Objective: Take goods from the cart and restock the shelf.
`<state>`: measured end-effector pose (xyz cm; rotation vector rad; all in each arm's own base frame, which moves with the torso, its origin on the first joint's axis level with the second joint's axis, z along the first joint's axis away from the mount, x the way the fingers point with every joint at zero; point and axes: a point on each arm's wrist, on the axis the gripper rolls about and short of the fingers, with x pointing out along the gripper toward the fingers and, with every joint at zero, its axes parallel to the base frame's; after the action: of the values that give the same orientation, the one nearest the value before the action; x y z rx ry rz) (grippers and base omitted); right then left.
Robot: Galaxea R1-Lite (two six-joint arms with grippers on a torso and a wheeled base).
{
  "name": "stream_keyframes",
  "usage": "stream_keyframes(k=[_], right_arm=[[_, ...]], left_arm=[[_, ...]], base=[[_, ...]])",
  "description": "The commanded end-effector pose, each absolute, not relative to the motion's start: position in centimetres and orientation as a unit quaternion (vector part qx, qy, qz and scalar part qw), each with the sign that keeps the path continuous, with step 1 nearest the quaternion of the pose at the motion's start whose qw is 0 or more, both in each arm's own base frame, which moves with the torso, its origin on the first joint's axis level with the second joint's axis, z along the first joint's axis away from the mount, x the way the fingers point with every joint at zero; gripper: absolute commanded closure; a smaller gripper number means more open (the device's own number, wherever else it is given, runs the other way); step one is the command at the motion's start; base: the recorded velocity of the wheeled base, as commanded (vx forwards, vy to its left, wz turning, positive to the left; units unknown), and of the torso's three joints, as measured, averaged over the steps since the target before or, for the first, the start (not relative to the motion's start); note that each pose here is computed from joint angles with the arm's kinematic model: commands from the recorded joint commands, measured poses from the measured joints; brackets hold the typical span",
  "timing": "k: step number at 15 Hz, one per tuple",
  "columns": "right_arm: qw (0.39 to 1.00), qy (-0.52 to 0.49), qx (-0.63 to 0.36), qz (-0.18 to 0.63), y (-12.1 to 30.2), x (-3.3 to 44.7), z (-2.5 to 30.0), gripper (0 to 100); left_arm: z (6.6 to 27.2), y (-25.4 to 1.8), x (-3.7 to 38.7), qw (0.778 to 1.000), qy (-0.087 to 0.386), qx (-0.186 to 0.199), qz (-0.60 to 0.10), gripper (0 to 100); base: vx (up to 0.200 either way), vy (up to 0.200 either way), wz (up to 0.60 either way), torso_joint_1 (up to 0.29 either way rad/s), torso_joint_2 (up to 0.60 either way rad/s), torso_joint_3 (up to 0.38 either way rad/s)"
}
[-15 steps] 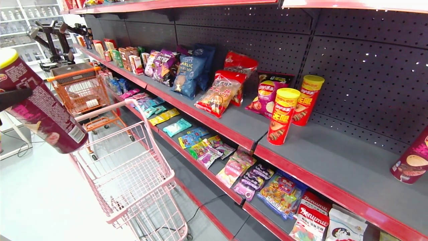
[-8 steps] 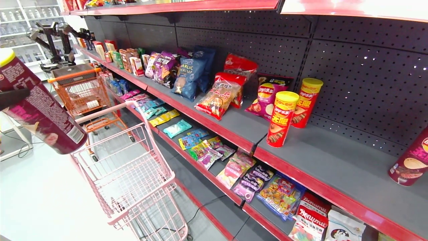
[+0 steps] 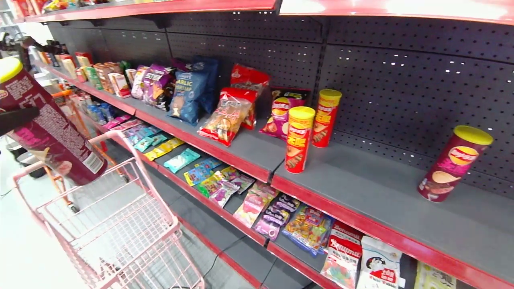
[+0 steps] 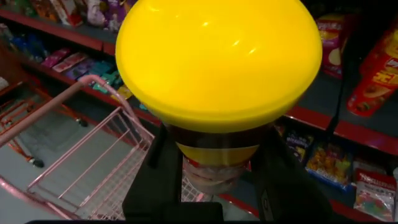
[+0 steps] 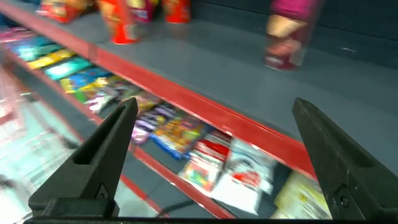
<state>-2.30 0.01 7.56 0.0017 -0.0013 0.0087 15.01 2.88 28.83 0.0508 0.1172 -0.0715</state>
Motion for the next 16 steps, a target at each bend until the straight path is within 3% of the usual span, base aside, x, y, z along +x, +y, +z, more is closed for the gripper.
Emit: stream_keyframes(k=[1,8,10,12,16], right_arm=[[1.000,0.000,0.001,0.005,0.0,-2.3,7.6,0],[1.000,0.000,0.001,0.005,0.0,-2.3,7.6,0],[1.000,0.000,0.000,0.005,0.0,-2.3,7.6,0],[1.000,0.001,0.000,0.005,0.0,-2.3,7.5,0],[1.000,0.000,0.000,0.005,0.0,-2.3,7.6,0]], left_arm=[[28.8,2.8,15.1,0.997,0.060,0.025,-0.037,100],[28.8,1.7,13.6,0.996,0.053,0.029,-0.067,100],[28.2,1.0,11.9,0.992,0.088,0.025,-0.083,100],[27.4,0.5,9.9,0.988,0.122,0.018,-0.095,100],[24.5,-0.1,8.2,0.980,0.146,0.017,-0.133,100]], base=[[0.000,0.000,-0.60,0.002,0.00,0.002],[0.000,0.000,-0.60,0.003,0.00,0.002],[0.000,0.000,-0.60,0.000,0.00,0.000],[0.000,0.000,0.00,0.000,0.00,0.000],[0.000,0.000,0.00,0.000,0.00,0.000]])
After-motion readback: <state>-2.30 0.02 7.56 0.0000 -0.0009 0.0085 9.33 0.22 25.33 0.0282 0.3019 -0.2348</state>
